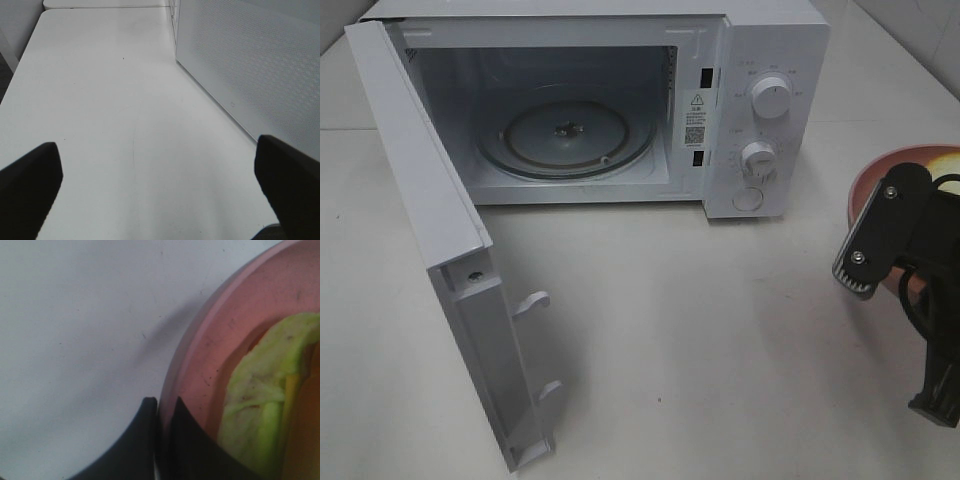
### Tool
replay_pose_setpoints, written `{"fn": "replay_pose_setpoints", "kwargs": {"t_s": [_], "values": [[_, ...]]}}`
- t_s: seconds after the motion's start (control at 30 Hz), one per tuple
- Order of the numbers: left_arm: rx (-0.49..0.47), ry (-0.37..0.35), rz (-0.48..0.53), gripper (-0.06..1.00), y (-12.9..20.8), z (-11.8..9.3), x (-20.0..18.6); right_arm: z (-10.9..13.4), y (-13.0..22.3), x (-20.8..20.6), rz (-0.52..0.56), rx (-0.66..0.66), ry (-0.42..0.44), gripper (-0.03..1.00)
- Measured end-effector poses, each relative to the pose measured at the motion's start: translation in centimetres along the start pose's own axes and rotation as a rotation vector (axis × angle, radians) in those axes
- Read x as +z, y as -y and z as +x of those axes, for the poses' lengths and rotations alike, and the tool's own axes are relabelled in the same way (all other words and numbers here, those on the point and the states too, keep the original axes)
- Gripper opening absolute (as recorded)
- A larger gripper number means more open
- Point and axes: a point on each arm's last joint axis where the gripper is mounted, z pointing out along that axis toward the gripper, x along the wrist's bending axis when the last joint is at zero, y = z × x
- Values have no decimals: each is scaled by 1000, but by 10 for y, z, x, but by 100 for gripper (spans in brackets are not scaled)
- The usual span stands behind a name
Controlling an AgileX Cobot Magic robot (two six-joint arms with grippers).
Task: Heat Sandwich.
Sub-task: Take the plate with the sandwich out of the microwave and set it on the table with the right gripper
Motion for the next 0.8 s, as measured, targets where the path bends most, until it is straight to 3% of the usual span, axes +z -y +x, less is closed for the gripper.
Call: {"fn": "replay_pose_setpoints", "kwargs": {"t_s": [0.47,0.8], "values": [[0,0,0,99,0,0,0,2,-7,22,110,91,33,4],[0,0,0,99,0,0,0,-22,-13,42,189,247,67,4]]}}
